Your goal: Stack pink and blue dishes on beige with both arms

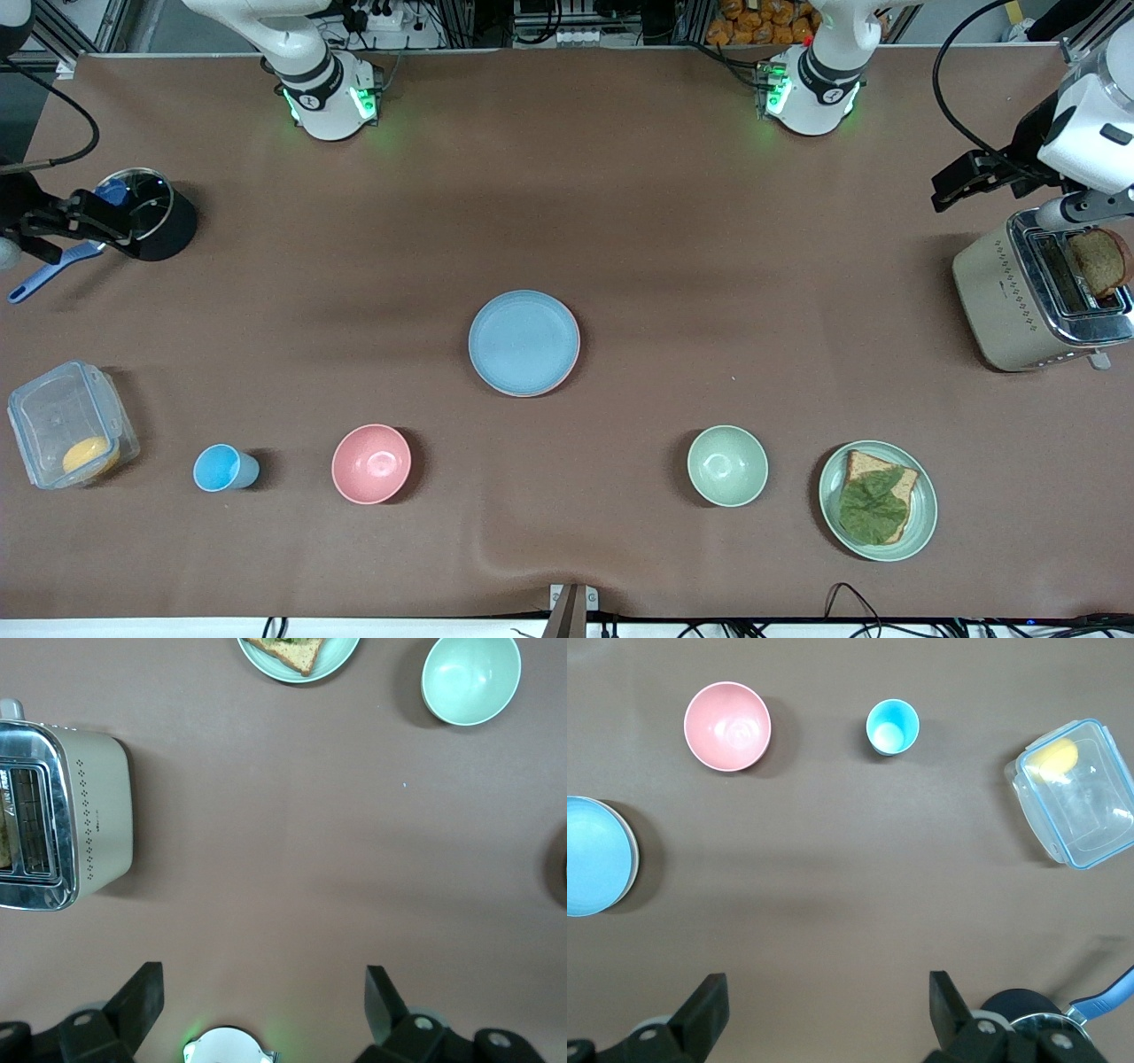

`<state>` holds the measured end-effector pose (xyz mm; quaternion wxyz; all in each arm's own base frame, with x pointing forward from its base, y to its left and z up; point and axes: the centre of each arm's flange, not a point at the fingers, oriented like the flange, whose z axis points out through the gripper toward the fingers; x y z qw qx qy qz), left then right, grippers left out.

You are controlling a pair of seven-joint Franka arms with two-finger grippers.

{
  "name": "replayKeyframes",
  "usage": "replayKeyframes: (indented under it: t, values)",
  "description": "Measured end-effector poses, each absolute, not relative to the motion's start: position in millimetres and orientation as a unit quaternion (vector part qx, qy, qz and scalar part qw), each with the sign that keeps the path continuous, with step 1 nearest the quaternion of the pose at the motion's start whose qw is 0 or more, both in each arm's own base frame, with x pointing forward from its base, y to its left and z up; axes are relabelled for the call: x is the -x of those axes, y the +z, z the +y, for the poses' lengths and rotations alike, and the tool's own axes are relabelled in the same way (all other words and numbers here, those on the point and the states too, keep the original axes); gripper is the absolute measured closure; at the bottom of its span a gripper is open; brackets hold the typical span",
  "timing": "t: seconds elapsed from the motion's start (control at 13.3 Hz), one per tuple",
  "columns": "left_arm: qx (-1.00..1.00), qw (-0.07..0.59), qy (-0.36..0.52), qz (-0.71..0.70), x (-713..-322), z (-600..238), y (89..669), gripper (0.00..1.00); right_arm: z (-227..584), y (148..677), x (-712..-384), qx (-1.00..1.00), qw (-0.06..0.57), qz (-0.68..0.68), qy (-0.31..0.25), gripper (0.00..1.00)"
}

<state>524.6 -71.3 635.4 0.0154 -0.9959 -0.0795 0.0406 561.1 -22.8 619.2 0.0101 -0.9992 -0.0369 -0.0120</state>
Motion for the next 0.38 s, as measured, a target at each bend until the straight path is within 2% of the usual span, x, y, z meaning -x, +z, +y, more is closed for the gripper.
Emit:
replayKeyframes:
  t: [0.38]
  values:
    - [0.996, 0.013, 0.041, -0.077, -524.2, -73.9, 635.5, 0.00, -24.6, 619.2, -561.0, 0.999, 0.010, -0.035, -0.012, 0.00]
